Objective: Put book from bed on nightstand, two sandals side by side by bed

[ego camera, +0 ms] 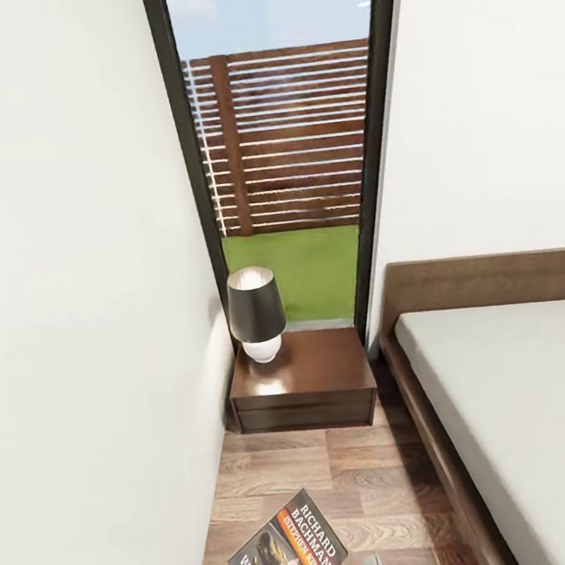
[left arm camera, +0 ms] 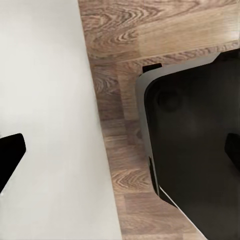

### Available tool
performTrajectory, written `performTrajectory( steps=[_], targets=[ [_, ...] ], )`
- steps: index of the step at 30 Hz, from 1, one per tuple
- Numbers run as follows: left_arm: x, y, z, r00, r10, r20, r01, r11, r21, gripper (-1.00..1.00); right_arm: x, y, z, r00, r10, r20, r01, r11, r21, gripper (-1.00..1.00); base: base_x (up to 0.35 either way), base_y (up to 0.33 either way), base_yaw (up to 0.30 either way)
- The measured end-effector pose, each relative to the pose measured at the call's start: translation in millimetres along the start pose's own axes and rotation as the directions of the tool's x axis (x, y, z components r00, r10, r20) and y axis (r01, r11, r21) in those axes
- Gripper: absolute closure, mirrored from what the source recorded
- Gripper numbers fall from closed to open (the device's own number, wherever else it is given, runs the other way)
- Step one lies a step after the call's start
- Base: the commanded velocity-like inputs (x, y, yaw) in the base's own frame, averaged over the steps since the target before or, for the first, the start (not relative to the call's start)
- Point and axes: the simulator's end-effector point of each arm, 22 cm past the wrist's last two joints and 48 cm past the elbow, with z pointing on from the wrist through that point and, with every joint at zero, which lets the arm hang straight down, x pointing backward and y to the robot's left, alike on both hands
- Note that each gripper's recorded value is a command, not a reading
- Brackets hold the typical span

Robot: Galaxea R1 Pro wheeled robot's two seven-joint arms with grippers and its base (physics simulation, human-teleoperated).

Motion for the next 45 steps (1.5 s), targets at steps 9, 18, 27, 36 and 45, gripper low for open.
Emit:
performTrajectory(
  steps=[9, 18, 27, 36, 45],
  targets=[
    [0.3, -0.1, 0.0, 1.0, 0.0, -0.001, 0.0, 1.0, 0.0, -1.0, 0.1, 0.1, 0.0, 1.0, 0.001, 0.0, -0.001, 1.0, 0.0, 1.0, 0.283, -0.081, 0.0],
    [0.4, -0.3, -0.1, 1.0, 0.0, -0.001, 0.0, 1.0, 0.0, -1.0, -2.1, -0.6, -1.2, 1.0, 0.0, 0.006, 0.0, 1.0, 0.001, 1.0, 0.283, -0.116, 0.0],
    [0.4, -0.2, 0.0, 1.0, 0.0, -0.001, 0.0, 1.0, 0.0, -1.0, -8.9, 1.8, -5.7, 1.0, -0.002, 0.018, 0.003, 1.0, -0.016, 1.0, 0.277, -0.134, 0.0],
    [0.5, 0.0, 0.0, 1.0, 0.0, -0.001, 0.0, 1.0, 0.0, -1.0, -17.1, -1.0, -14.2, 1.0, -0.004, 0.026, 0.005, 1.0, -0.014, 1.0, 0.259, -0.152, 0.0],
    [0.5, 0.4, 0.0, 1.0, 0.0, -0.001, 0.0, 1.0, -0.002, -1.0, -41.1, -1.9, -21.2, 0.997, 0.081, 0.002, -0.08, 0.997, -0.008, 1.0, 0.216, -0.142, 0.0]
  ],
)
